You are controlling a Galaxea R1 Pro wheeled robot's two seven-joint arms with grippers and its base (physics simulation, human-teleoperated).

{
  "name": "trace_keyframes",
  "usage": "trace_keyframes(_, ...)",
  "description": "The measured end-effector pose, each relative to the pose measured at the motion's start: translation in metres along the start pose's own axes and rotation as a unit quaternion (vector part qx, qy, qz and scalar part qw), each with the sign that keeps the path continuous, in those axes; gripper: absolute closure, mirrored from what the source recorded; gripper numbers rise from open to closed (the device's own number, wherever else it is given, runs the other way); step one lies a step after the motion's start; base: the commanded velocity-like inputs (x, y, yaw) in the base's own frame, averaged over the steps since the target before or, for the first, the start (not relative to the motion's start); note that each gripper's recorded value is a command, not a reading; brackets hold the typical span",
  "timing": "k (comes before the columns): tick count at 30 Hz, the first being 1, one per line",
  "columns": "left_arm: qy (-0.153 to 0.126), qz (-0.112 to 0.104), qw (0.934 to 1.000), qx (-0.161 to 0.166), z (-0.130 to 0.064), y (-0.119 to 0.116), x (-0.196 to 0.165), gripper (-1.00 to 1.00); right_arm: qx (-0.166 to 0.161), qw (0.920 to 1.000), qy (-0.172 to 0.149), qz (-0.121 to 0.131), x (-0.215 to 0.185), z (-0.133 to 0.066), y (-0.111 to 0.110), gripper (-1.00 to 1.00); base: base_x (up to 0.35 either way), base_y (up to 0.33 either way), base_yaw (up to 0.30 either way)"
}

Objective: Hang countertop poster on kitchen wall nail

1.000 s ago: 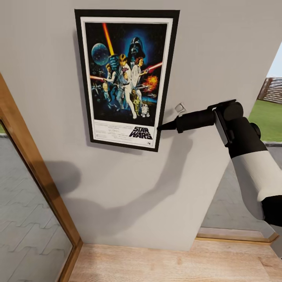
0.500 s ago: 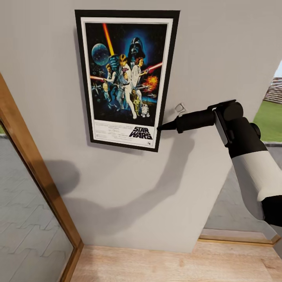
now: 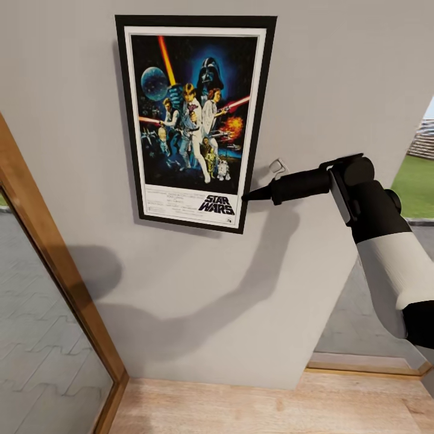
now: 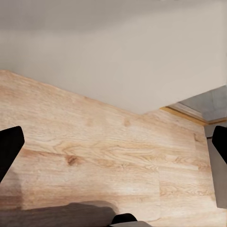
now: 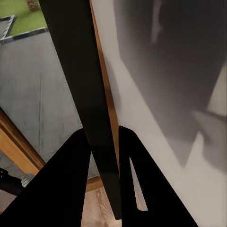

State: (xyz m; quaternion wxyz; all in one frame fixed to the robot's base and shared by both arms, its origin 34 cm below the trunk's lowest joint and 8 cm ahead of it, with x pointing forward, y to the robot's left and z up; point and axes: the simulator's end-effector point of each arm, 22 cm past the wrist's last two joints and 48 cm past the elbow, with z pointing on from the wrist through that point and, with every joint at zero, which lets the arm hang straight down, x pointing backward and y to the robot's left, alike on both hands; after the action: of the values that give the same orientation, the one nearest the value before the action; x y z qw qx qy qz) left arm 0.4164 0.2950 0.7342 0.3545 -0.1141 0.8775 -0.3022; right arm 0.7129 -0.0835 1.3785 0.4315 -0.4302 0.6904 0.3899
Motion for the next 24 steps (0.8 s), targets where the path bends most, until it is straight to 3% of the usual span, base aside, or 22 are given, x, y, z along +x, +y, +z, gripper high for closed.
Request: trace_keyframes(24,0.0,0.0,1.0,0.0,0.0,0.0001,0.0001,-1.0,0.0,1.0,0.0,0.001,0.0005,0.0001,-0.0006,1.0,0.016,0.019,0.0)
